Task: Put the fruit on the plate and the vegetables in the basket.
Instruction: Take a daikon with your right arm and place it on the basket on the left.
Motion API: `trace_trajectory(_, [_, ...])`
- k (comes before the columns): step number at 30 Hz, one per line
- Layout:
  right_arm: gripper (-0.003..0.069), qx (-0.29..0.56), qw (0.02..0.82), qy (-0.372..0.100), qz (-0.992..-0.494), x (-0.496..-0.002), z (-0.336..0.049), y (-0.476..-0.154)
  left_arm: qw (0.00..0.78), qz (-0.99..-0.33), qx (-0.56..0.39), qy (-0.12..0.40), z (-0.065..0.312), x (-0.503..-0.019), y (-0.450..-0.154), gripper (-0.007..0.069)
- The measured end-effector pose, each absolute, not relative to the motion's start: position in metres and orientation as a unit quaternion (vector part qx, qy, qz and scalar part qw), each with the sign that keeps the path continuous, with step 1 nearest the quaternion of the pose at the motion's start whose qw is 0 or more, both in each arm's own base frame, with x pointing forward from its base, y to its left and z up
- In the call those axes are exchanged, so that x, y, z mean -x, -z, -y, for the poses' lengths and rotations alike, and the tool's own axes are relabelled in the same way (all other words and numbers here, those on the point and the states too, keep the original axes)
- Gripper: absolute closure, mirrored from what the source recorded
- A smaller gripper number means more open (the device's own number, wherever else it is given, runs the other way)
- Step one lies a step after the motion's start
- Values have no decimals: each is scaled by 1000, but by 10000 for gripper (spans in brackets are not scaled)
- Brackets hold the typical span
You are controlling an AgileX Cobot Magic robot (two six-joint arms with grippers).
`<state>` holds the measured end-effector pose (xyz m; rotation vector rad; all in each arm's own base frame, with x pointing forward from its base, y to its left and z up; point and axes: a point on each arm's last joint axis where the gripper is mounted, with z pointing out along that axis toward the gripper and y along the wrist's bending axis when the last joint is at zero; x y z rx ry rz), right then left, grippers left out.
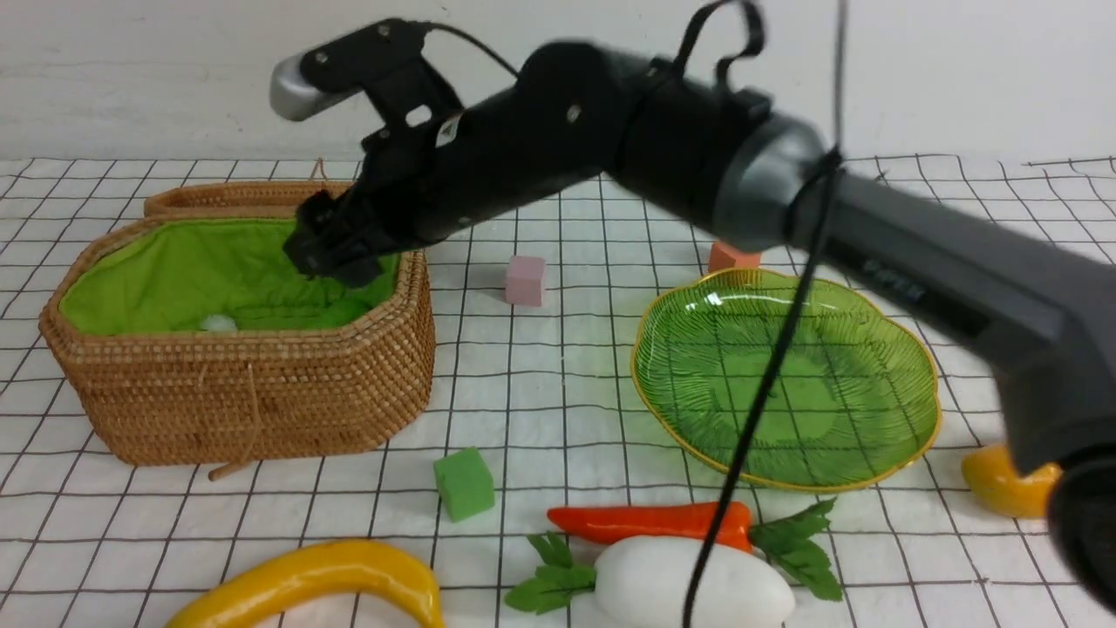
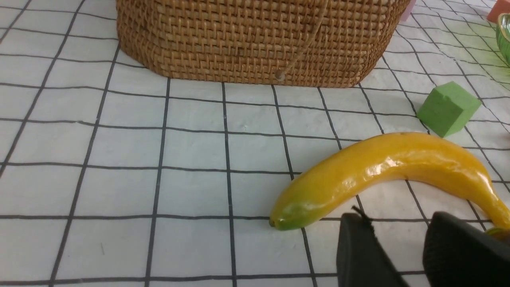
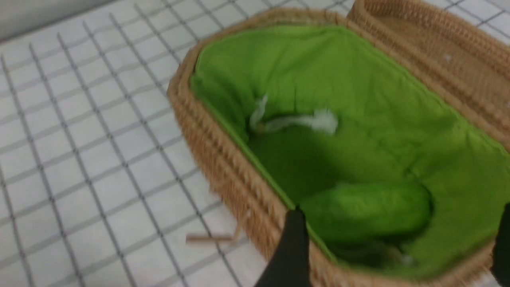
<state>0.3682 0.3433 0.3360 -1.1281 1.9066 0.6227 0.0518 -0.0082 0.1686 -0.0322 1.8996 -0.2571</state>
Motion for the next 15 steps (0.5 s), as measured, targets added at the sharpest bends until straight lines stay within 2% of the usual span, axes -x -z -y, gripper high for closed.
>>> trace_trajectory(2, [75, 499, 366, -211, -757, -349, -304, -379, 575, -811, 14, 110, 8, -52, -169, 386])
trace_trajectory(4, [97, 514, 342, -187, -764, -336, -273, -404, 575, -811, 14, 110, 8, -52, -169, 386])
trace_trajectory(7, [109, 518, 336, -165, -769, -315, -238, -425, 575, -811, 14, 110, 8, -52, -169, 386])
trace_trajectory(9, [111, 533, 315, -150, -771, -301, -223, -418, 575, -811, 14, 110, 8, -52, -169, 386])
trace_trajectory(11, [112, 553, 287, -139, -770, -286, -213, -398, 575, -811, 14, 110, 8, -52, -169, 386])
trace_trajectory(15, [106, 565, 239, -121, -780, -272, -201, -340, 575, -811, 14, 110, 8, -52, -169, 386])
